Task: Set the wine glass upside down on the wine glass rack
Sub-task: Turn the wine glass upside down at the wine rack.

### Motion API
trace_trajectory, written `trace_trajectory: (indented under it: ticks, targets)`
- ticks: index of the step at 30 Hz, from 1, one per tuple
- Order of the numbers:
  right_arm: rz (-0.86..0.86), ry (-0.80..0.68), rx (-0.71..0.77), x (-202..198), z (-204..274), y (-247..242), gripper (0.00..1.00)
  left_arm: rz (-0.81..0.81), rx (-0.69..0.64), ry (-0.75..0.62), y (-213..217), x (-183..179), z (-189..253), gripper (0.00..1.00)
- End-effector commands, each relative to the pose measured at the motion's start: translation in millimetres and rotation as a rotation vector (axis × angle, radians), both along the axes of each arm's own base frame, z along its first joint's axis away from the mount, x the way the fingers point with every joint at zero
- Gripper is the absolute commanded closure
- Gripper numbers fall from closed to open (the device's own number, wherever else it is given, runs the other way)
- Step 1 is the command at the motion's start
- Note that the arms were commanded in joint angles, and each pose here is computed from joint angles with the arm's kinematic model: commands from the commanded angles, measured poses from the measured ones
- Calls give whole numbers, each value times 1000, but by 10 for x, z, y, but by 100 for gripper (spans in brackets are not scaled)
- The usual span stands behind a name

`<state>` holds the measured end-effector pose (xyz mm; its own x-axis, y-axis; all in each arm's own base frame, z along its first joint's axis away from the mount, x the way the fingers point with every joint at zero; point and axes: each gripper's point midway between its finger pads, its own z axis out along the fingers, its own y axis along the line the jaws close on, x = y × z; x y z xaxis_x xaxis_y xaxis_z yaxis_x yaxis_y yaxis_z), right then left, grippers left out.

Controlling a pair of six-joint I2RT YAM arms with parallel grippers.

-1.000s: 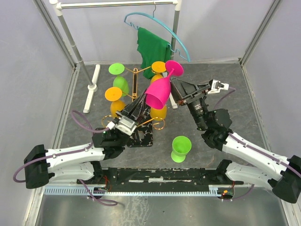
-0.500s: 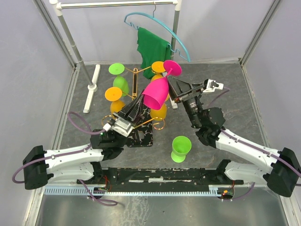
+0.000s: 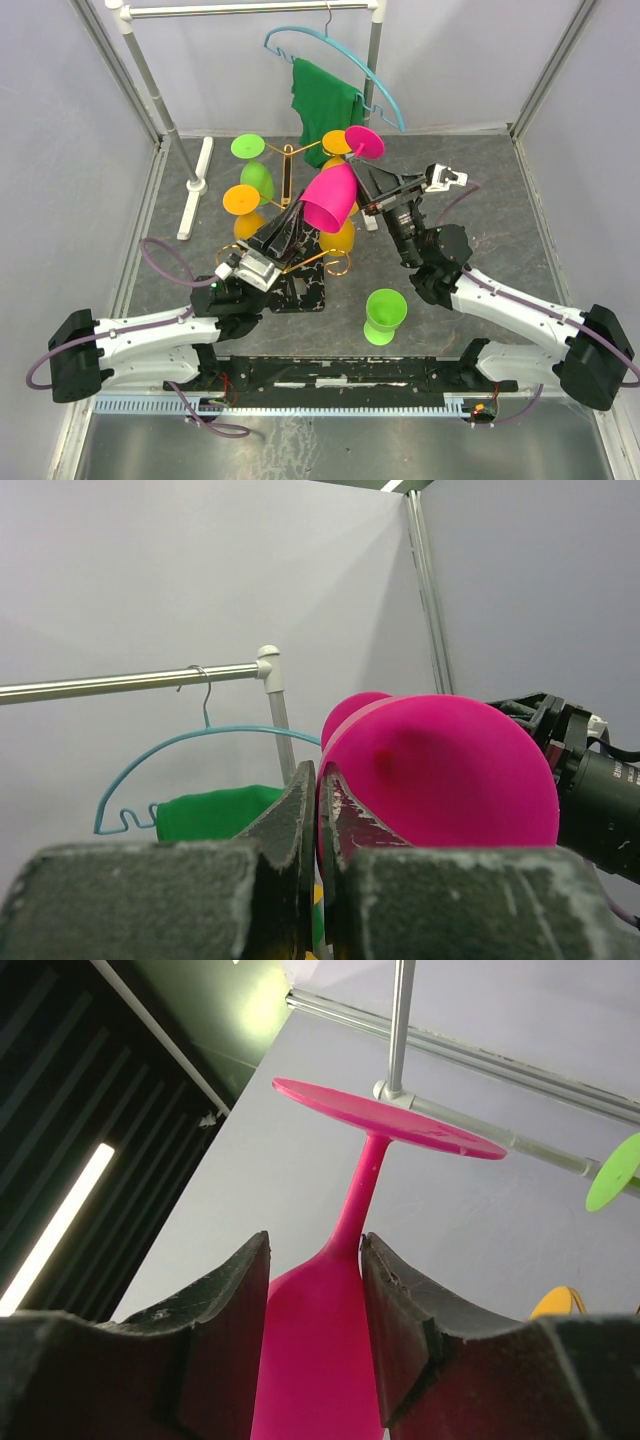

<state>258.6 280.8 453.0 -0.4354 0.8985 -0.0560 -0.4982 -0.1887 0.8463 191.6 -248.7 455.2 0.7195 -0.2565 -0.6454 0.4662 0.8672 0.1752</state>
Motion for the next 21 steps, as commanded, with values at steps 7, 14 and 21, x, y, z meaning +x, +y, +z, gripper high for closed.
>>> trace_trajectory:
  ticks: [7, 14, 21]
  targets:
    - [46, -76, 58, -133, 283, -5, 68, -88, -81, -29, 43, -144, 148, 97]
    - [16, -79, 35, -137, 225, -63, 89, -111, -74, -25, 56, -180, 148, 86]
    - [-38, -79, -14, -152, 162, -162, 92, -112, -56, -19, 91, -199, 125, 72]
